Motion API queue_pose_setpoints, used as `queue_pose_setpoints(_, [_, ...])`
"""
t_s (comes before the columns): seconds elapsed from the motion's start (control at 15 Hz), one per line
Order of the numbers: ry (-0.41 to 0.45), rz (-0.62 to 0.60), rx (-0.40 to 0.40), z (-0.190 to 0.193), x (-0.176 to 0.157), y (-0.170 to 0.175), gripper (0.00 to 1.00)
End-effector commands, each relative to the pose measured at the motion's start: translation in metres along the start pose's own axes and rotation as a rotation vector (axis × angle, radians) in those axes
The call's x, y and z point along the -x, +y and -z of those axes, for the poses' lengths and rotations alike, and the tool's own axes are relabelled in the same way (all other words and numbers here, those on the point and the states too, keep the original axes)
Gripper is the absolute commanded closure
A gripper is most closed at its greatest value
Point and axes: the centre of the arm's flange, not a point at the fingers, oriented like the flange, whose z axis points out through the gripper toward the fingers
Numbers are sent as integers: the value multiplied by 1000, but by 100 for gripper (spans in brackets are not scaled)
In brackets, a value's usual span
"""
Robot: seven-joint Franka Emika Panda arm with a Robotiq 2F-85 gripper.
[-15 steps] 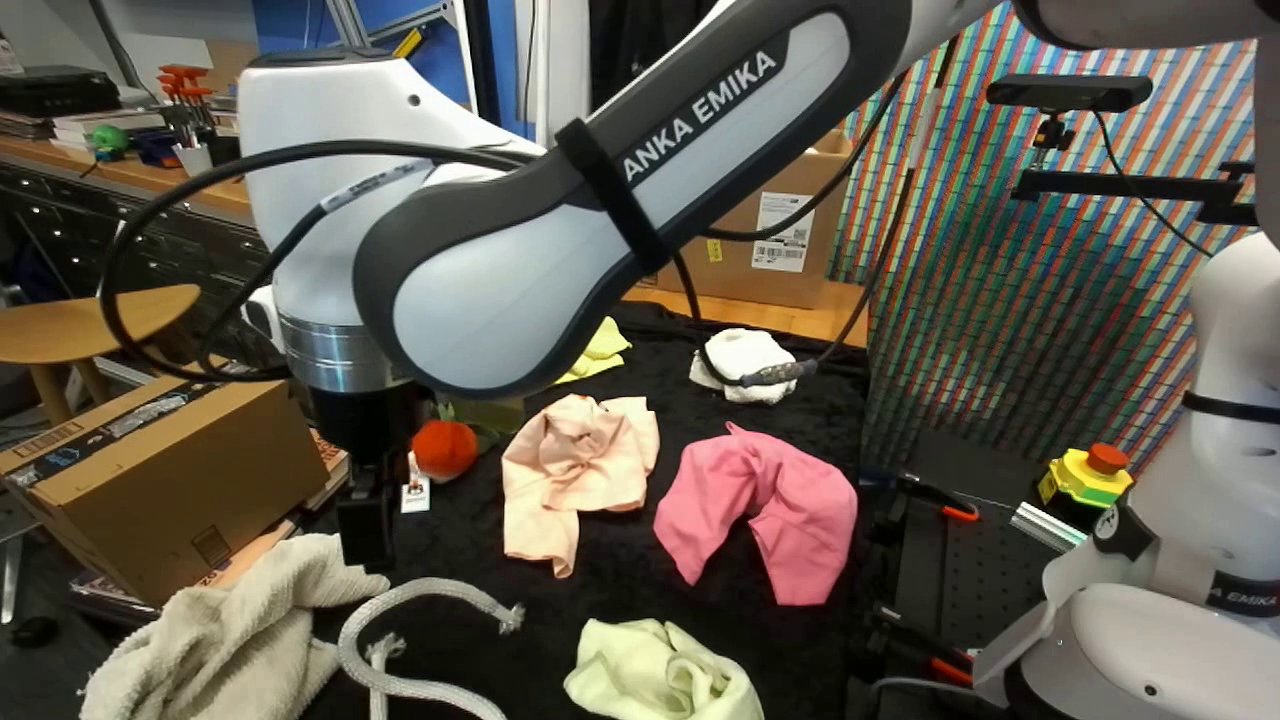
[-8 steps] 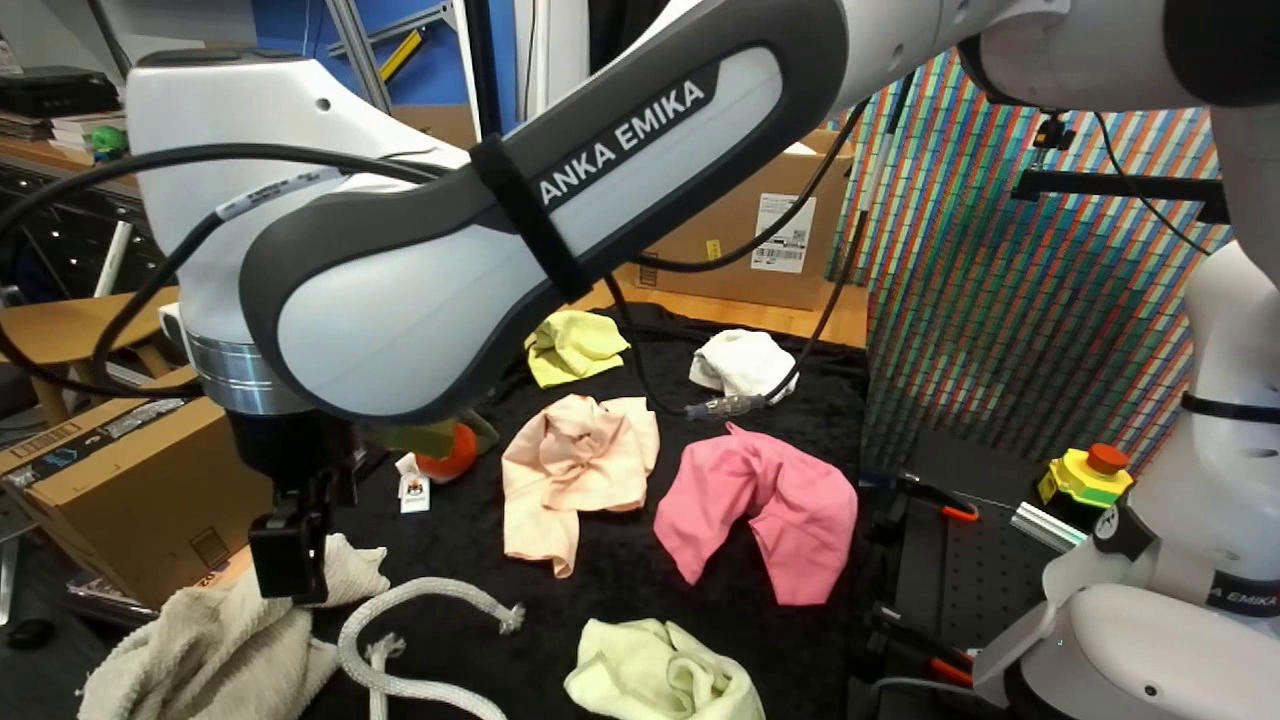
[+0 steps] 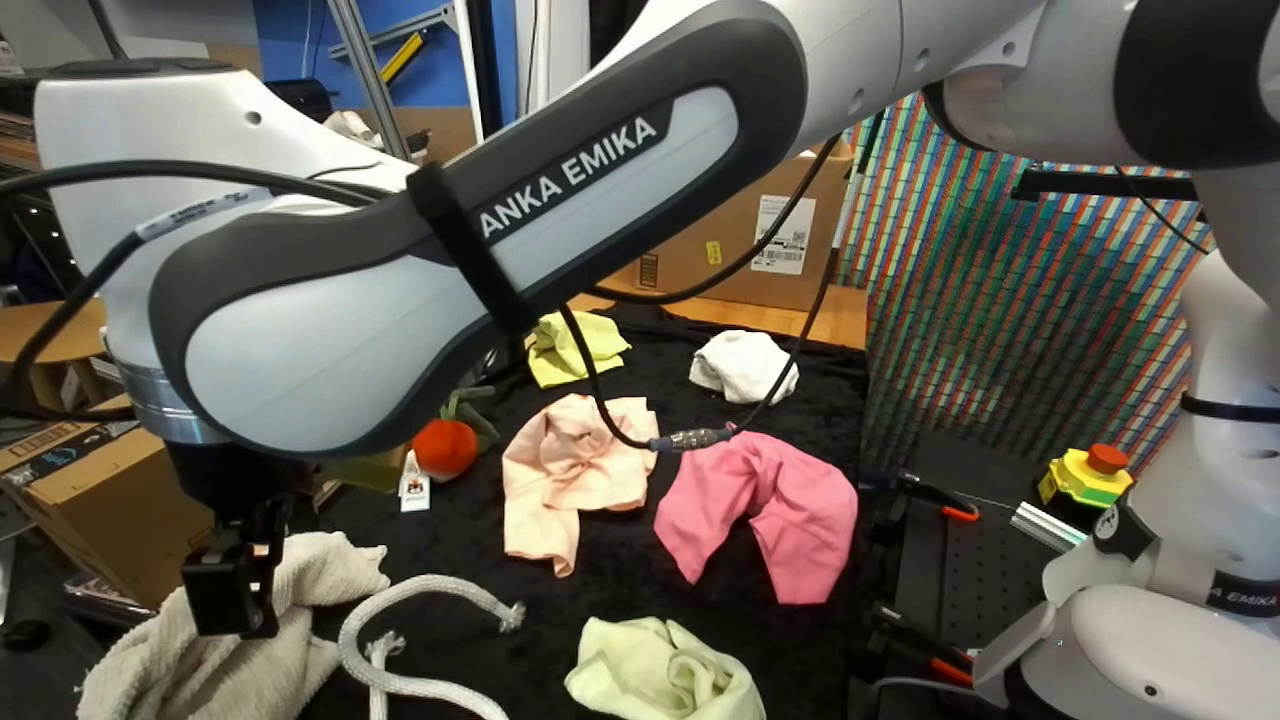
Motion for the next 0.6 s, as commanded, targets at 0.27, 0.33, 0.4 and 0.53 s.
queue_pose_setpoints(0.27, [30,-8,-20,2,-22,-7,0])
queue_pose_setpoints(0.33, [36,-8,-23,1,-22,-7,0])
queue_pose_setpoints(0.4, [37,-7,-27,-2,-21,-6,0])
queue_pose_setpoints(0.53, [35,-5,-33,-8,-20,-6,0])
